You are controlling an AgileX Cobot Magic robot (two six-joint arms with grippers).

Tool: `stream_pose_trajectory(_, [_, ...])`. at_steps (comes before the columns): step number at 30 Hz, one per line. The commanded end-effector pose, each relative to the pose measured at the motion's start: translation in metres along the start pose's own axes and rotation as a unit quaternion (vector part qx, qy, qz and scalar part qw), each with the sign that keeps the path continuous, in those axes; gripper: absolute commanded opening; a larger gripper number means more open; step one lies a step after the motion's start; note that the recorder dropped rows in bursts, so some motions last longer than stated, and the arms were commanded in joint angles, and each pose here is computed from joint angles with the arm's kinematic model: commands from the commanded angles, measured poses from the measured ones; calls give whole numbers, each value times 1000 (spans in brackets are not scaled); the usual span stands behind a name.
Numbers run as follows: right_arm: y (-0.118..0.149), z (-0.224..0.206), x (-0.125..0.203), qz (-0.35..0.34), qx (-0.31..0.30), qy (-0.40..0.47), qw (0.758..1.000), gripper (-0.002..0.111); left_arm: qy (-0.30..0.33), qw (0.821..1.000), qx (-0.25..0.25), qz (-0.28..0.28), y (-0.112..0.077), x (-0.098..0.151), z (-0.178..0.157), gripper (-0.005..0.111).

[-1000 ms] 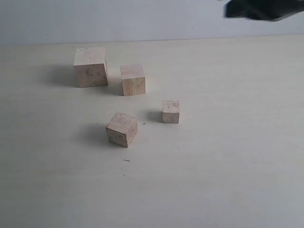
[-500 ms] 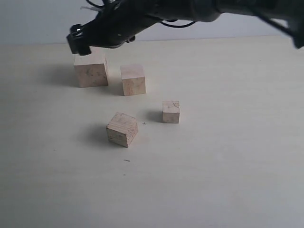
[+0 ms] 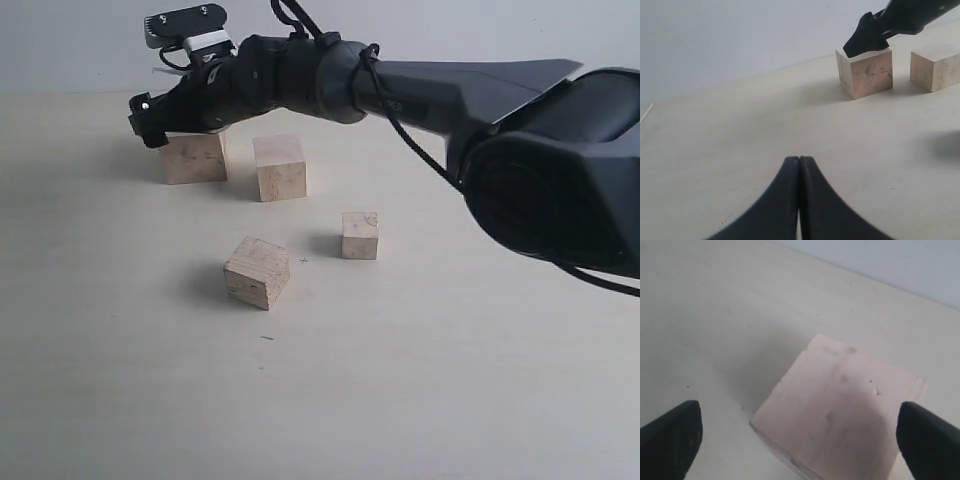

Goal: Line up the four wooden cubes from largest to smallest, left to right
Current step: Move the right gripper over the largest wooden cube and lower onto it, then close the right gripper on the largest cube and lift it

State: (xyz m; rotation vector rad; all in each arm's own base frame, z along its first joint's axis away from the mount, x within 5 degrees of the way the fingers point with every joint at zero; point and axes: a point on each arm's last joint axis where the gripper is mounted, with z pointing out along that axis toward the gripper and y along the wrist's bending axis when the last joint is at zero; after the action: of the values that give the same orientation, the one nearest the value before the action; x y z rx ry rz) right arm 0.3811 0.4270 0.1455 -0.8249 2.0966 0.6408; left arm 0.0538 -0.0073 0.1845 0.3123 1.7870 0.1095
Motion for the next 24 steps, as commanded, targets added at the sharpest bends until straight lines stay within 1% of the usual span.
stream_pose_trajectory(1, [-2,7,-3,3,3,-14,1000,105,-4,1000,-1,-4,0,0,0,0])
stream_pose_trajectory(6, [-11,15,1,-2,22,-13,1000,105,-4,1000,-1,-4,0,0,0,0])
stream_pose_trajectory(11, [-24,14,1,14,49,-9,999,105,-4,1000,-1,-4,0,0,0,0])
stream_pose_trajectory(15, [-28,19,10,33,60,7,998,105,-4,1000,-1,-4,0,0,0,0])
stream_pose_trajectory(21, [-16,21,13,27,51,9,998,105,-4,1000,-1,-4,0,0,0,0])
stream_pose_trajectory(24, [-5,22,16,29,41,22,998,105,-4,1000,-1,-4,0,0,0,0])
